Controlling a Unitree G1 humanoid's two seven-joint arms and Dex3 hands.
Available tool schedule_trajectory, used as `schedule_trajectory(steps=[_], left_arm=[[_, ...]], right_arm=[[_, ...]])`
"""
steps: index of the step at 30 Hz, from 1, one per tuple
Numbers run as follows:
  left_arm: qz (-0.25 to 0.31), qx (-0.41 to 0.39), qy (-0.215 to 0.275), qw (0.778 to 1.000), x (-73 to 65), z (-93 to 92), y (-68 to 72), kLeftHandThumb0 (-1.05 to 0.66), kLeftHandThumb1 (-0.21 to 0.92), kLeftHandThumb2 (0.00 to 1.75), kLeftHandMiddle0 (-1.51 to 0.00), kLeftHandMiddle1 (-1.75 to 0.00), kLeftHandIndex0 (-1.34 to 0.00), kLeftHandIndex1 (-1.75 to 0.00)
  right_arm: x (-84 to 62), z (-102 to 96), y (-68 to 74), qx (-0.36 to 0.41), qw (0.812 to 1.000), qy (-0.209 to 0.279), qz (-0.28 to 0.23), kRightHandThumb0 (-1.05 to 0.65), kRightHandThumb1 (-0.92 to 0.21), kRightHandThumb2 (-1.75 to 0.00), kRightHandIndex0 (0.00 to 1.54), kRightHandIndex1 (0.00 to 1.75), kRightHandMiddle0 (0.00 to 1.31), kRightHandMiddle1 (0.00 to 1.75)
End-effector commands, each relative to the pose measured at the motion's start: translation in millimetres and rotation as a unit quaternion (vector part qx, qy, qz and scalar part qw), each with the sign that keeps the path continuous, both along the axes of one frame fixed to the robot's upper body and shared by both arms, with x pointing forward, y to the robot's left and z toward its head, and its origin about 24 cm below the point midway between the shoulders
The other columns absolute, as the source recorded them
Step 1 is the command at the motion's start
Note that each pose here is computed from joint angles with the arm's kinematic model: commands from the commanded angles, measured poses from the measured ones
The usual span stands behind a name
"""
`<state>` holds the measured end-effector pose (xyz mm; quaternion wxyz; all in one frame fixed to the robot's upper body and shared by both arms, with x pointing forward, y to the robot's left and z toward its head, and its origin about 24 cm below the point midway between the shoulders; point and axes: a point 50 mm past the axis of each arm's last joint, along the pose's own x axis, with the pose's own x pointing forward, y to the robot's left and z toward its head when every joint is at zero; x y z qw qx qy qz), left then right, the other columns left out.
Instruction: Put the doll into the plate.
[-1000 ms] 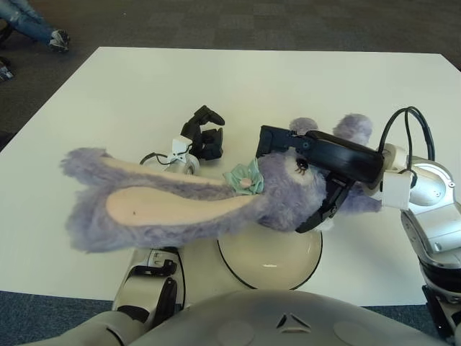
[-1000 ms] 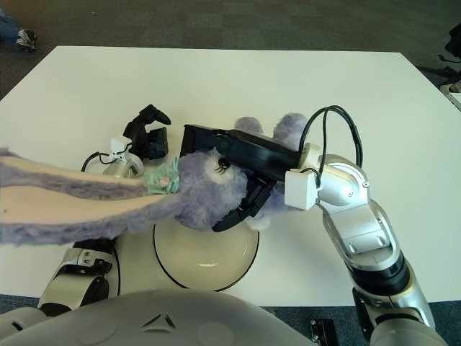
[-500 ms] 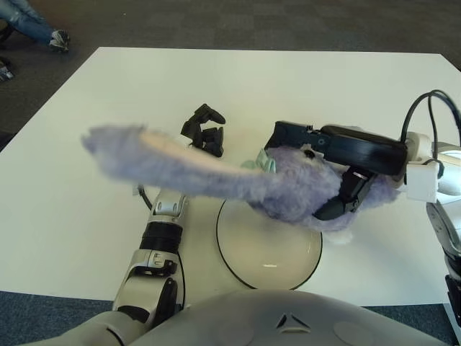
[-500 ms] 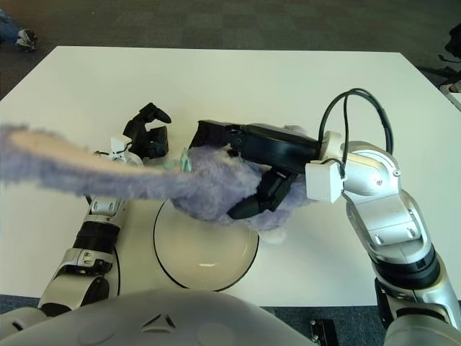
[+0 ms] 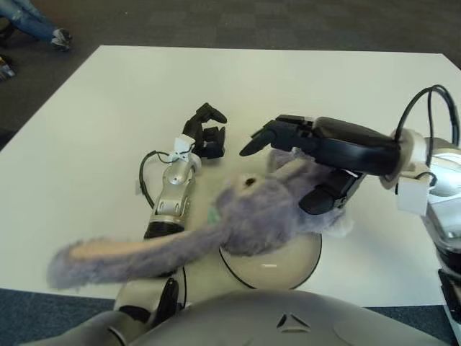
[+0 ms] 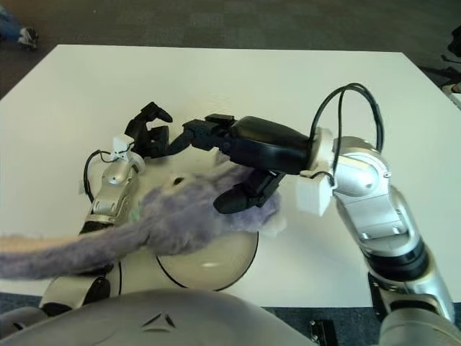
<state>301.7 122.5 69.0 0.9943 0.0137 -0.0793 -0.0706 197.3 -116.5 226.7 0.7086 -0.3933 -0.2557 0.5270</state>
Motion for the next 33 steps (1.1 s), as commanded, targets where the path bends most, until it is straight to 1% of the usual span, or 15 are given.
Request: schedule_trajectory(steps=[1,3,4,5,6,7,9,11,14,15,16,18,22,27,33], left_arm=[[0.004,0.0,-0.009,1.0,-1.3,2.0,-1.0,-0.46,0.39,1.22,-1.19,-1.75,-0.55,-1.75],[0.006,0.001,-0.011,1.0,-1.4,2.4,-2.1,-0.46,0.38,1.23,-1.2,-1.75,-0.56,-1.75],[0.007,0.001,-0.011,1.0,-1.3,2.3,-2.6,-0.46,0.38,1.23,-1.2,-1.75,-0.56,-1.75],[0.008,0.001,-0.011,1.0,-1.3,2.2,-2.9,-0.46,0.38,1.24,-1.21,-1.75,-0.57,-1.75],[0.007,0.001,-0.011,1.0,-1.3,2.0,-3.5,-0.46,0.37,1.25,-1.21,-1.75,-0.57,-1.75],[0.007,0.001,-0.01,1.0,-1.3,1.8,-3.9,-0.46,0.37,1.25,-1.21,-1.75,-0.57,-1.75],[0.007,0.0,-0.01,1.0,-1.3,1.7,-4.4,-0.46,0.36,1.26,-1.22,-1.75,-0.58,-1.75],[0.006,-0.001,-0.01,1.0,-1.4,1.5,-5.0,-0.47,0.36,1.26,-1.22,-1.75,-0.58,-1.75],[0.006,-0.006,-0.01,1.0,-1.7,1.0,-6.6,-0.47,0.36,1.26,-1.22,-1.75,-0.58,-1.75],[0.006,-0.007,-0.011,1.0,-1.7,0.8,-6.8,-0.47,0.36,1.26,-1.22,-1.75,-0.58,-1.75],[0.006,-0.008,-0.011,1.0,-1.7,0.7,-6.9,-0.47,0.36,1.26,-1.22,-1.75,-0.58,-1.75],[0.006,-0.009,-0.011,1.0,-1.7,0.5,-6.9,-0.47,0.36,1.26,-1.22,-1.75,-0.58,-1.75],[0.005,-0.01,-0.011,1.0,-2.1,0.0,-7.9,-0.47,0.36,1.26,-1.22,-1.75,-0.58,-1.75],[0.009,-0.011,-0.008,1.0,-1.7,-0.4,-8.7,-0.47,0.36,1.26,-1.22,-1.75,-0.58,-1.75],[0.019,-0.002,-0.009,1.0,-1.9,0.3,-9.7,-0.47,0.36,1.27,-1.22,-1.75,-0.58,-1.75]], right_arm=[[4.7,13.0,-14.1,-0.015,1.0,0.008,-0.014,-0.41,-0.92,-0.89,0.02,0.16,0.0,0.55],[4.3,13.5,-14.9,-0.015,1.0,0.011,-0.013,-0.39,-0.92,-0.89,0.01,0.12,0.0,0.51],[6.2,1.3,-6.6,0.019,1.0,-0.018,-0.016,-0.39,-0.92,-0.89,0.01,0.12,0.0,0.51],[5.9,-7.7,0.6,0.043,0.998,-0.04,-0.016,-0.46,-0.92,-0.93,0.08,0.15,0.0,0.57],[1.0,-7.6,3.7,0.011,0.998,-0.056,0.011,-0.5,-0.92,-0.95,0.13,0.17,0.0,0.61],[-2.5,-6.5,4.6,-0.017,0.997,-0.066,0.03,-0.52,-0.92,-0.95,0.1,0.14,0.0,0.59],[1.7,-3.3,-2.7,-0.042,0.998,-0.025,0.032,-0.55,-0.92,-0.94,0.04,0.08,0.0,0.53],[5.8,-2.4,-7.5,-0.04,0.999,-0.002,0.024,-0.54,-0.92,-0.93,0.02,0.05,0.0,0.5],[8.4,3.7,-14.5,-0.061,0.998,0.009,0.012,-0.48,-0.92,-0.92,0.01,0.02,0.0,0.43],[9.2,5.1,-15.4,-0.069,0.998,0.01,0.008,-0.39,-0.88,-0.96,0.0,0.01,0.0,0.42],[9.5,5.0,-15.1,-0.078,0.997,0.008,0.006,-0.36,-0.86,-0.98,0.0,0.01,0.0,0.41],[9.6,4.3,-14.1,-0.086,0.996,0.007,0.005,-0.23,-0.77,-1.1,0.0,0.0,0.0,0.41],[9.2,3.5,-13.3,-0.099,0.995,-0.003,0.008,-0.12,-0.68,-1.21,0.0,0.0,0.0,0.42],[10.5,3.2,-10.8,-0.098,0.995,-0.017,0.023,-0.01,-0.6,-1.32,0.0,0.0,0.0,0.49],[14.0,6.4,-12.5,-0.104,0.993,-0.058,0.02,0.04,-0.58,-1.37,0.0,0.0,0.0,0.57]])
